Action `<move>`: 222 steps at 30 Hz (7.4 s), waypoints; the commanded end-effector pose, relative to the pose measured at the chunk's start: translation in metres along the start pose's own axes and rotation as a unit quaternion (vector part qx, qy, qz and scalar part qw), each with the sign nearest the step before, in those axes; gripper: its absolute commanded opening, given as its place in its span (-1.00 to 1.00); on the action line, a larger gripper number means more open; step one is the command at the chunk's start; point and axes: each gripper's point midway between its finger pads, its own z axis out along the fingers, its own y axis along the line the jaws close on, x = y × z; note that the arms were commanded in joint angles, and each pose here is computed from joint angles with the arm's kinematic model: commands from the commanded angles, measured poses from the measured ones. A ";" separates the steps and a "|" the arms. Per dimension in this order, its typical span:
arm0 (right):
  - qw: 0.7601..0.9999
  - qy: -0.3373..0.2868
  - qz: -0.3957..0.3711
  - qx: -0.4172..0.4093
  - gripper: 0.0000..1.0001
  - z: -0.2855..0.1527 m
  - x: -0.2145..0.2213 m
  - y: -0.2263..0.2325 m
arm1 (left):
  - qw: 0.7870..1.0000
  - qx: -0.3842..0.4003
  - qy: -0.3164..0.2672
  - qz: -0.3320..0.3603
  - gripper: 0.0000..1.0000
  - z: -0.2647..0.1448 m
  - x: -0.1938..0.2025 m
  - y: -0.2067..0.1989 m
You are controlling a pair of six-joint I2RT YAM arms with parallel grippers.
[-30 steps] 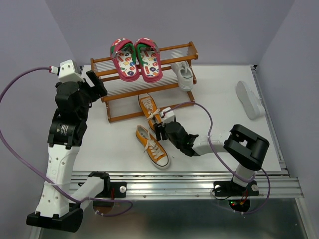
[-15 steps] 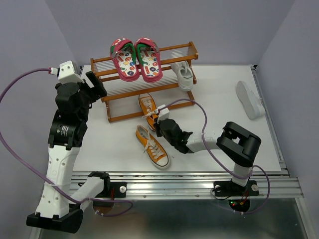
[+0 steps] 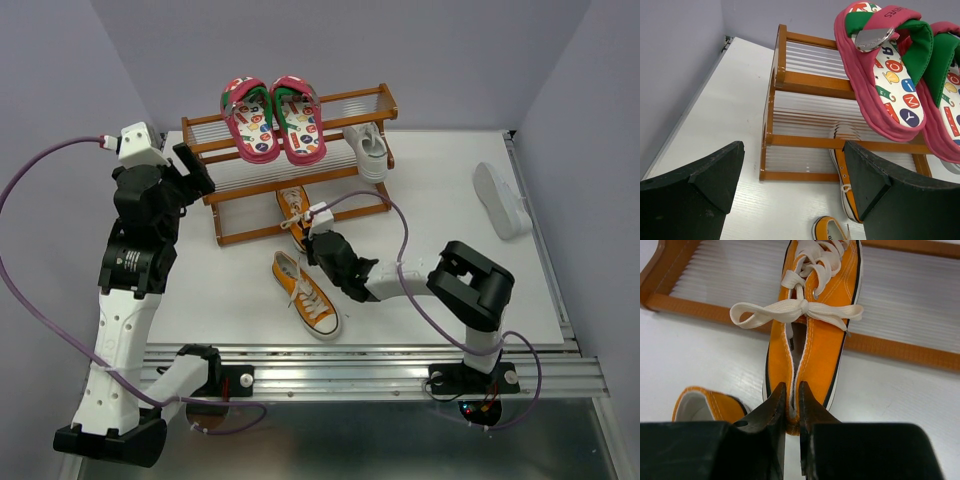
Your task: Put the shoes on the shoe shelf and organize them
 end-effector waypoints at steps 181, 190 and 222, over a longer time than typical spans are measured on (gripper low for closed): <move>0.961 0.097 0.176 0.188 1.00 -0.141 0.023 -0.134 | 0.838 0.099 0.453 0.288 0.98 -0.057 0.352 -0.080; 0.960 0.077 0.162 0.217 1.00 -0.147 0.011 -0.148 | 0.825 0.112 0.471 0.291 0.14 -0.057 0.374 -0.085; 0.928 -0.062 0.149 0.337 1.00 -0.220 -0.075 -0.223 | 0.870 0.205 0.404 0.193 0.78 -0.057 0.362 -0.239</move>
